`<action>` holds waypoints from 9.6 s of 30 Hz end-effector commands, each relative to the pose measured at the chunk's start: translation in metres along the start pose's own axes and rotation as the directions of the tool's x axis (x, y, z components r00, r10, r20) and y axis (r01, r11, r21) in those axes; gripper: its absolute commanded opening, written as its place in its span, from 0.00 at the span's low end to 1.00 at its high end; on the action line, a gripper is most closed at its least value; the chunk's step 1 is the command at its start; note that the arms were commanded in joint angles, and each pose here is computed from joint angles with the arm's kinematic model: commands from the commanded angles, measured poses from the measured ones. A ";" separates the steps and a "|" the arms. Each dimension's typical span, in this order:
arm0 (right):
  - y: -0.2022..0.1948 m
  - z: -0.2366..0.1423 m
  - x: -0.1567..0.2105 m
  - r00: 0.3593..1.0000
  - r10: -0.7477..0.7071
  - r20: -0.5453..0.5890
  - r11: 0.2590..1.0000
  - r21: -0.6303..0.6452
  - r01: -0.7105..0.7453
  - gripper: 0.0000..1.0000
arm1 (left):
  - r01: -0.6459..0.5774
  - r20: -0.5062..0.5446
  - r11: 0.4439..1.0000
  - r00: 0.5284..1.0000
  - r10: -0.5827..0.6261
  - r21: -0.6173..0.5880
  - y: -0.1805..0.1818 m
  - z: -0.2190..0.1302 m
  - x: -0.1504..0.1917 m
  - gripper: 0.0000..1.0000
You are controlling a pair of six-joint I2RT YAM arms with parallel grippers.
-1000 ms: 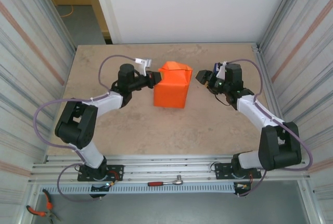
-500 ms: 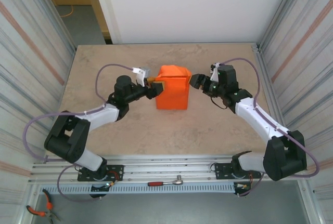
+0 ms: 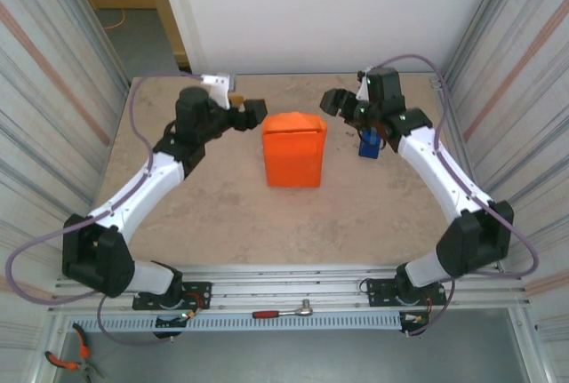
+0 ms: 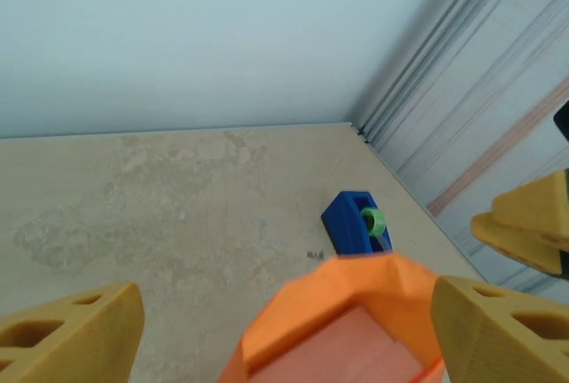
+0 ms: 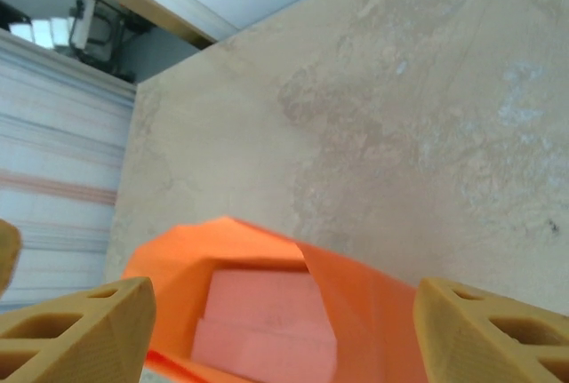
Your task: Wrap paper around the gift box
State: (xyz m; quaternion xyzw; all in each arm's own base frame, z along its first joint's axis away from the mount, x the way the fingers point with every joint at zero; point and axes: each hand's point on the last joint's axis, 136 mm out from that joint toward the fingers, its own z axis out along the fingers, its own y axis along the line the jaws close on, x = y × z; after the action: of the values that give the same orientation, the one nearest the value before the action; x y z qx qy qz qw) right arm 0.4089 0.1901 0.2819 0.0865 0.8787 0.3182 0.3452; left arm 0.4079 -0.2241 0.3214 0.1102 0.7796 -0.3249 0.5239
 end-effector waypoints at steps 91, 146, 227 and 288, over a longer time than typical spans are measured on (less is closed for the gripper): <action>-0.053 0.010 0.095 0.991 -0.123 0.043 0.992 -0.024 0.124 0.98 | -0.184 -0.032 0.970 0.983 0.181 -0.157 0.007 0.020 0.090 0.99; -0.072 0.101 0.119 0.961 -0.275 -0.033 0.938 0.211 0.276 0.95 | -0.039 0.035 0.980 0.998 0.046 -0.195 0.036 -0.011 0.078 0.99; 0.019 0.073 0.083 0.913 -0.392 0.109 0.917 0.125 0.379 0.00 | -0.052 -0.029 0.978 0.998 0.047 -0.204 -0.011 0.044 0.097 0.00; -0.085 0.064 0.152 0.981 -0.189 0.038 0.934 0.314 0.168 0.87 | -0.078 -0.052 0.959 0.996 0.066 -0.274 -0.002 0.031 0.131 0.91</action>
State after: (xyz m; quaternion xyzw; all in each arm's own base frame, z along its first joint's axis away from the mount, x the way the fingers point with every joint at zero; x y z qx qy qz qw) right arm 0.3624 0.2287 0.1525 0.0783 0.8744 0.1980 0.4359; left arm 0.3653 -0.2636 0.1940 0.0703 0.8297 -0.2108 0.5120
